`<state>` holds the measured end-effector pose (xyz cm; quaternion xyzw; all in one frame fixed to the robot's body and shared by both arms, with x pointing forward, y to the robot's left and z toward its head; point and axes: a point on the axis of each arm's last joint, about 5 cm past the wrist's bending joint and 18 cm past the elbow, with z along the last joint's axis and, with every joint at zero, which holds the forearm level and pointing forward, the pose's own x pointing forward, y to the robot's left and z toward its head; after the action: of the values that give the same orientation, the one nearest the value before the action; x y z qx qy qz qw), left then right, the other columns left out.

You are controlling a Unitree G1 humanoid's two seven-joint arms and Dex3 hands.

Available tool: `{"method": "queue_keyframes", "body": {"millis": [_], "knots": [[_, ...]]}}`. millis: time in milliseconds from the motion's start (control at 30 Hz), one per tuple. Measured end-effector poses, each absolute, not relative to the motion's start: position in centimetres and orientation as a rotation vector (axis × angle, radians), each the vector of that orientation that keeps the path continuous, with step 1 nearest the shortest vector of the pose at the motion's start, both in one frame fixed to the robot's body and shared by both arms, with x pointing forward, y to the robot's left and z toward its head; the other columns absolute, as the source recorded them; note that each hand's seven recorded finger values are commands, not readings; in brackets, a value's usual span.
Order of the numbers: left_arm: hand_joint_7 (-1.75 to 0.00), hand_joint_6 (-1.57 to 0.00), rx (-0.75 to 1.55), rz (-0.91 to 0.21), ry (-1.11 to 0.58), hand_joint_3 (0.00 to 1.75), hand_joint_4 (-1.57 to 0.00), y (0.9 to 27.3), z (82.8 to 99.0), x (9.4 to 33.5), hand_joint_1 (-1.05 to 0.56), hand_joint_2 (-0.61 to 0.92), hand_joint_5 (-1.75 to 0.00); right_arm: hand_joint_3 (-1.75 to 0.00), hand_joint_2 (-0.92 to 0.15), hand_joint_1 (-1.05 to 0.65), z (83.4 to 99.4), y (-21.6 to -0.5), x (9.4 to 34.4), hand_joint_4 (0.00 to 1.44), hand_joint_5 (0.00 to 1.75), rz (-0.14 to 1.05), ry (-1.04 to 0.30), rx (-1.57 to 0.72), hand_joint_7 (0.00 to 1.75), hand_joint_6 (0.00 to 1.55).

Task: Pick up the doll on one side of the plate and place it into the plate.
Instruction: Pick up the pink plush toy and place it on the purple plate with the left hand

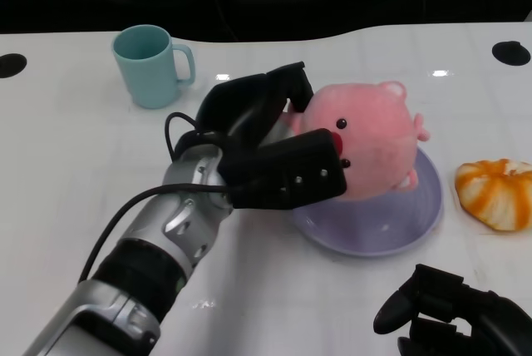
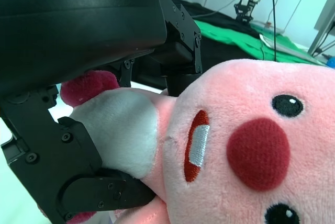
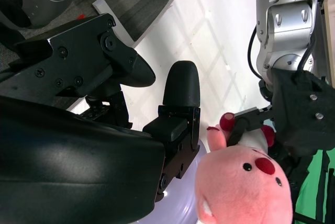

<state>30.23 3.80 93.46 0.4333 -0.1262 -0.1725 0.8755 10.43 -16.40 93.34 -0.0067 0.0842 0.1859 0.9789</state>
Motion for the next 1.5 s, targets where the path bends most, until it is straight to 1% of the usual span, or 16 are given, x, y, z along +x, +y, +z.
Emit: {"method": "queue_keyframes", "body": {"millis": [200,367,400,433,500,567,600,667,733,767,833,900,1033,1167,1267,1500], "knots": [[-1.75,-0.72,0.968,-0.416,-0.258,1.18,-0.93,1.9,93.6,30.4,-0.20,0.42,-1.75,-1.06,-0.65,-0.10,93.4,-16.4,10.4,0.64,1.75,0.376,0.170,-0.014,1.42,0.48],[-1.75,-0.71,0.977,-0.451,-0.245,1.06,-0.92,0.8,93.7,30.5,-0.21,0.47,-1.75,-1.06,-0.65,-0.10,93.4,-16.3,10.4,0.65,1.75,0.379,0.171,-0.016,1.41,0.48],[-1.75,-0.69,0.980,-0.457,-0.239,0.99,-0.91,0.6,93.6,30.5,-0.21,0.51,-1.75,-1.06,-0.65,-0.10,93.4,-16.3,10.3,0.65,1.75,0.381,0.170,-0.016,1.41,0.48],[-1.46,-0.70,0.983,-0.463,-0.230,0.77,-0.85,0.6,93.5,30.5,-0.25,0.57,-1.75,-1.06,-0.65,-0.09,93.4,-16.2,10.3,0.65,1.75,0.382,0.169,-0.018,1.41,0.48],[-0.91,-0.84,0.990,-0.483,-0.201,0.35,-0.80,0.3,93.6,30.6,-0.29,0.74,-1.74,-1.06,-0.65,-0.10,93.4,-16.1,10.3,0.65,1.75,0.386,0.170,-0.021,1.41,0.48],[-0.60,-0.91,0.979,-0.496,-0.179,0.16,-0.78,0.2,93.7,30.7,-0.26,0.84,-1.68,-1.06,-0.65,-0.09,93.4,-16.0,10.3,0.65,1.75,0.390,0.170,-0.021,1.41,0.48],[-0.53,-0.89,0.972,-0.502,-0.170,0.14,-0.77,0.1,93.8,30.7,-0.25,0.87,-1.65,-1.07,-0.65,-0.09,93.4,-16.0,10.3,0.65,1.75,0.391,0.170,-0.020,1.41,0.48],[-0.35,-0.69,0.951,-0.524,-0.141,0.15,-0.67,0.0,93.9,30.7,-0.25,0.91,-1.65,-1.07,-0.65,-0.09,93.4,-16.0,10.3,0.65,1.75,0.392,0.168,-0.020,1.41,0.48],[-0.23,-0.53,0.925,-0.557,-0.091,0.15,-0.48,0.0,94.0,30.8,-0.26,0.92,-1.52,-1.07,-0.66,-0.09,93.5,-16.0,10.3,0.65,1.75,0.393,0.163,-0.019,1.41,0.48],[-0.16,-0.44,0.922,-0.576,-0.072,0.16,-0.28,0.1,94.0,30.8,-0.32,0.92,-1.25,-1.07,-0.66,-0.09,93.5,-16.0,10.3,0.65,1.75,0.394,0.161,-0.019,1.41,0.48],[-0.06,-0.36,0.939,-0.606,-0.057,0.19,-0.15,0.1,94.1,30.8,-0.41,0.92,-0.78,-1.07,-0.65,-0.09,93.5,-16.0,10.2,0.65,1.75,0.394,0.160,-0.019,1.41,0.48],[-0.03,-0.31,0.969,-0.624,-0.053,0.22,-0.08,0.2,94.1,30.9,-0.48,0.92,-0.61,-1.07,-0.65,-0.10,93.5,-16.0,10.2,0.65,1.75,0.394,0.160,-0.018,1.41,0.48],[0.00,-0.27,1.022,-0.630,-0.061,0.26,0.00,0.5,94.4,31.0,-0.60,0.92,-0.46,-1.08,-0.65,-0.10,93.6,-16.0,10.2,0.65,1.75,0.393,0.160,-0.016,1.42,0.49],[0.00,-0.10,1.070,-0.644,-0.079,0.34,0.00,0.9,95.0,31.2,-0.72,0.92,-0.15,-1.08,-0.65,-0.10,93.6,-16.1,10.2,0.65,1.75,0.389,0.158,-0.019,1.42,0.49],[-0.01,-0.03,1.081,-0.656,-0.080,0.35,0.00,1.1,95.7,31.3,-0.75,0.92,-0.04,-1.08,-0.64,-0.10,93.7,-16.1,10.2,0.64,1.75,0.387,0.157,-0.019,1.42,0.48],[0.00,0.00,1.073,-0.663,-0.104,0.38,0.00,2.3,96.7,31.0,-0.81,0.92,0.00,-1.07,-0.65,-0.10,93.7,-16.3,10.2,0.64,1.75,0.383,0.157,-0.024,1.41,0.48]]}}
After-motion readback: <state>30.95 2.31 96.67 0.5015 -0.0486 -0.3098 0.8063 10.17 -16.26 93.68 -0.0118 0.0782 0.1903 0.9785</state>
